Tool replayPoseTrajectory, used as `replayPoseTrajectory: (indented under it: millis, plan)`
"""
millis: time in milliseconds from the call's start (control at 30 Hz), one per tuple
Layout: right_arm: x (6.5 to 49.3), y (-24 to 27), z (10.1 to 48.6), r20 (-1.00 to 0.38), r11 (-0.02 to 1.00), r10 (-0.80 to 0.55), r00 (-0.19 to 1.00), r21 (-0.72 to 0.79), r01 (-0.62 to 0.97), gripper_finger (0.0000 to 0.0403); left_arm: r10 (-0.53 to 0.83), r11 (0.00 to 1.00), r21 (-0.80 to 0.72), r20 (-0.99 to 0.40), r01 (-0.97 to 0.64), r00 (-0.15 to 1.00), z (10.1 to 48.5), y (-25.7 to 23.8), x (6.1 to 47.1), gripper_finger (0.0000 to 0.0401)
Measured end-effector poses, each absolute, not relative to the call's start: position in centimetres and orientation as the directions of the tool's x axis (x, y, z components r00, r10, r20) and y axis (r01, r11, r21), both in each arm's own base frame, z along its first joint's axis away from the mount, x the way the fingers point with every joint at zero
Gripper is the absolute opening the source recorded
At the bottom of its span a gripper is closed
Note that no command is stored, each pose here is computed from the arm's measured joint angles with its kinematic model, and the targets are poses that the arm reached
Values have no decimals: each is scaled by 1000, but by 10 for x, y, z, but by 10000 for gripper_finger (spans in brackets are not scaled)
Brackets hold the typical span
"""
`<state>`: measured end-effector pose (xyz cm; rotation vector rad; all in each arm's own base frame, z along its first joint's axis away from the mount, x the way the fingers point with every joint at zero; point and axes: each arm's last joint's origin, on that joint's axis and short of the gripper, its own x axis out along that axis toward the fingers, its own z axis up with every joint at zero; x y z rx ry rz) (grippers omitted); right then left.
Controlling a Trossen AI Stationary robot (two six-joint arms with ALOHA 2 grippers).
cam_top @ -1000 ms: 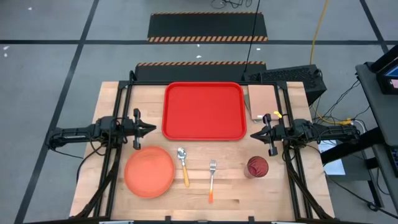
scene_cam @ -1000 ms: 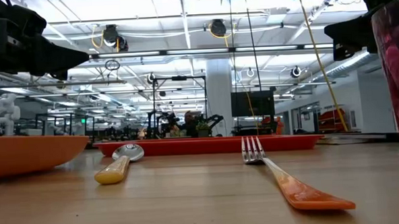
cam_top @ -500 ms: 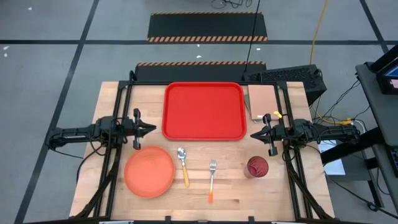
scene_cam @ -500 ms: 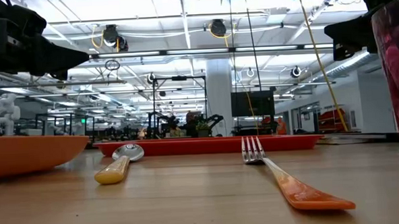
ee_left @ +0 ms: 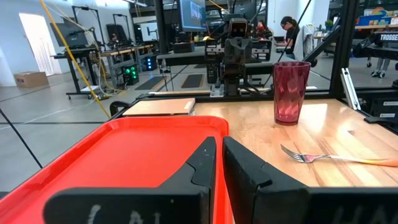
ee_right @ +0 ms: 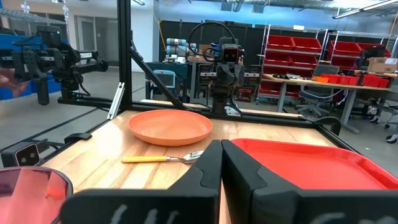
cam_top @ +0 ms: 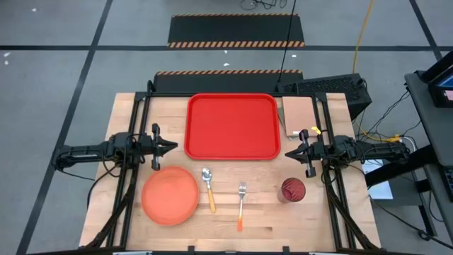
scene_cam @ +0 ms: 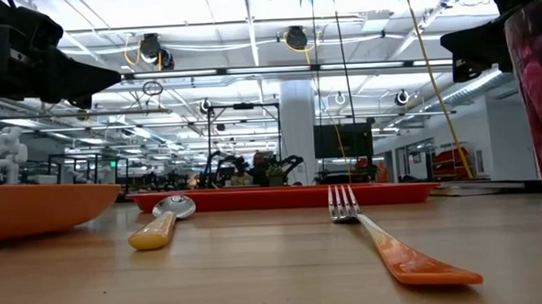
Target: Pick and place plate/cup/fork/spoon on tray
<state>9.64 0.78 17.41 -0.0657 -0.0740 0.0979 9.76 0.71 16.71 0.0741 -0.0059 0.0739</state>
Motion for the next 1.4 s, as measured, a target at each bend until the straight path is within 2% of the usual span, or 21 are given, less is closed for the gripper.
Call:
replayPoseTrajectory:
  millis: [267, 367, 467, 567, 667, 833, 1067, 1267, 1400]
  plan:
    - [96, 8, 177, 98, 994, 100, 990, -63, -94, 0, 73, 995, 75, 9, -74, 997, 167, 7, 98, 33]
    - [96, 8, 177, 102, 994, 100, 990, -63, -94, 0, 75, 984, 162, 15, -77, 997, 168, 7, 98, 33]
    - [95, 8, 187, 200, 995, 99, 975, -48, -91, 0, 76, 968, 240, 22, -79, 997, 168, 7, 98, 33]
    - [91, 8, 200, 329, 995, 102, 939, -24, -100, 0, 76, 966, 246, 23, -80, 997, 168, 7, 98, 33]
    - [93, 9, 199, 296, 989, 136, 945, 7, -145, 0, 76, 971, 224, 24, -80, 997, 168, 7, 98, 33]
    - [87, 10, 248, 357, 977, 181, 916, 42, -209, 0, 76, 977, 198, 28, -80, 997, 169, 7, 98, 33]
    - [96, 14, 313, 268, 960, 234, 934, 85, -265, 0, 76, 976, 200, 43, -83, 996, 170, 7, 98, 33]
    - [116, 21, 359, 174, 944, 232, 957, 196, -264, 0, 75, 976, 200, 53, -84, 996, 171, 7, 98, 33]
    - [131, 27, 376, 65, 952, 186, 980, 237, -196, 0, 75, 975, 205, 52, -84, 996, 171, 7, 98, 33]
